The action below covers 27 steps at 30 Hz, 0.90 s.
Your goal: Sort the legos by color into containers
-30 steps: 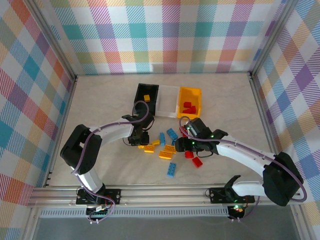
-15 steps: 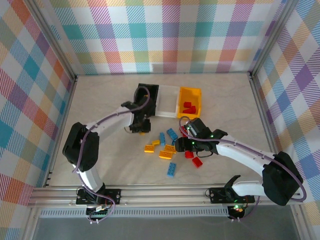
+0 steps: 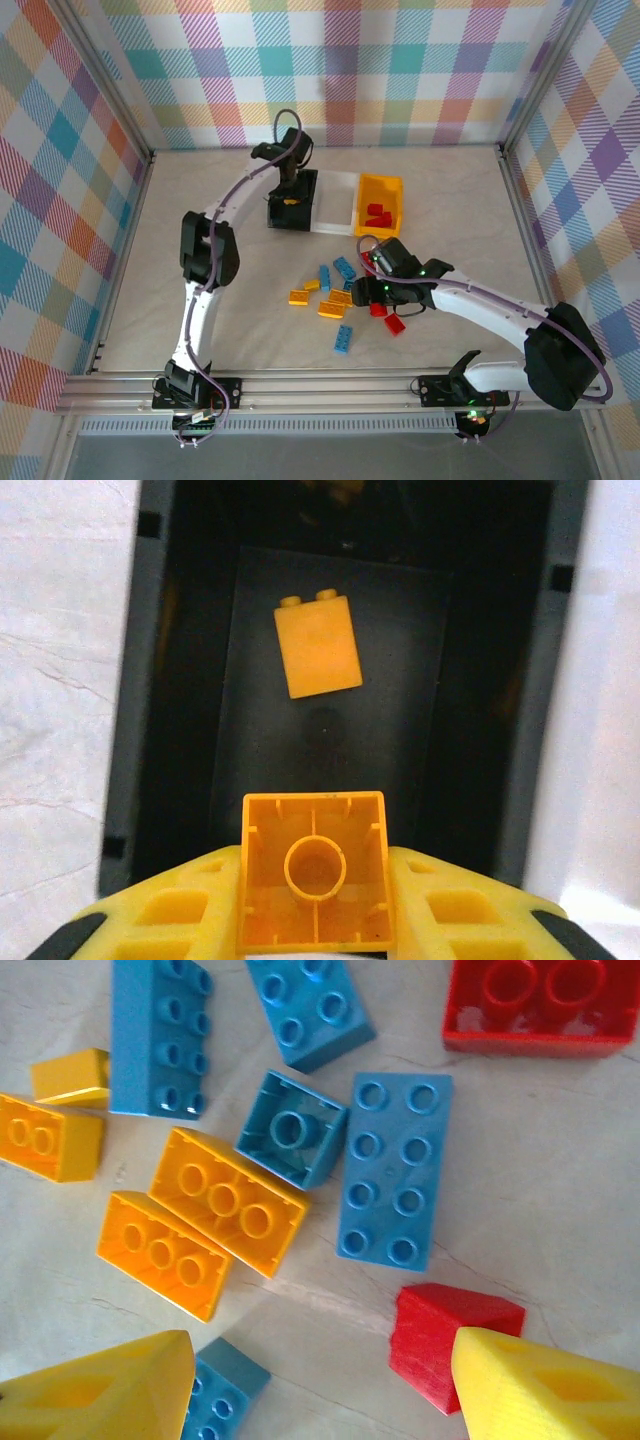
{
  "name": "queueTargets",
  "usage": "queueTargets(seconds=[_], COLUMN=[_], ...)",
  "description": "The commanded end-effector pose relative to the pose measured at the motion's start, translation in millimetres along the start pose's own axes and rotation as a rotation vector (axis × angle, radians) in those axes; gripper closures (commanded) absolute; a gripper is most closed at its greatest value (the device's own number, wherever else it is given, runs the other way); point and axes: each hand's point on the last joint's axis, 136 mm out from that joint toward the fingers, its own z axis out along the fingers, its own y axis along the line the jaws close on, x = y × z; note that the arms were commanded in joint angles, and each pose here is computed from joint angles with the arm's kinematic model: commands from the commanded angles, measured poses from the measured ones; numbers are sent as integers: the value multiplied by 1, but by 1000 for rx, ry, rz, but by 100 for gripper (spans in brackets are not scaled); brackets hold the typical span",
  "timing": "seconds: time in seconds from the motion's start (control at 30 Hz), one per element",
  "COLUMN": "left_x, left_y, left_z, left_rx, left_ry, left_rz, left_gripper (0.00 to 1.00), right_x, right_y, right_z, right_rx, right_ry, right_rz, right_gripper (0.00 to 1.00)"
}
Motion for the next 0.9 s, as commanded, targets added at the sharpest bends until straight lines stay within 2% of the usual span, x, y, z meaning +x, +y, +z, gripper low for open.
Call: queueTargets(seconds=[0.0,0.17,0.43,0.67,0.87], left_x=[5,9,4,5,31], left_y=[15,19,12,10,11], left_z=[5,16,6,-22,-58], left_rx=[-36,-11,43,88,131], left_ry=[60,90,74,57,36], left_rz=[12,-17,-30,-37,-37], left_gripper=[67,63,46,44,43], right_x=[3,17,48,62,70], right_y=[-14,-35,-54,-58,-66], right_z=[-9,-10,-9,2,17], right_rx=[98,200,270,254,285], right_ry=[10,63,167,198,233], right_rz=[9,31,80,92,95], right_gripper=[30,27,23,23,24])
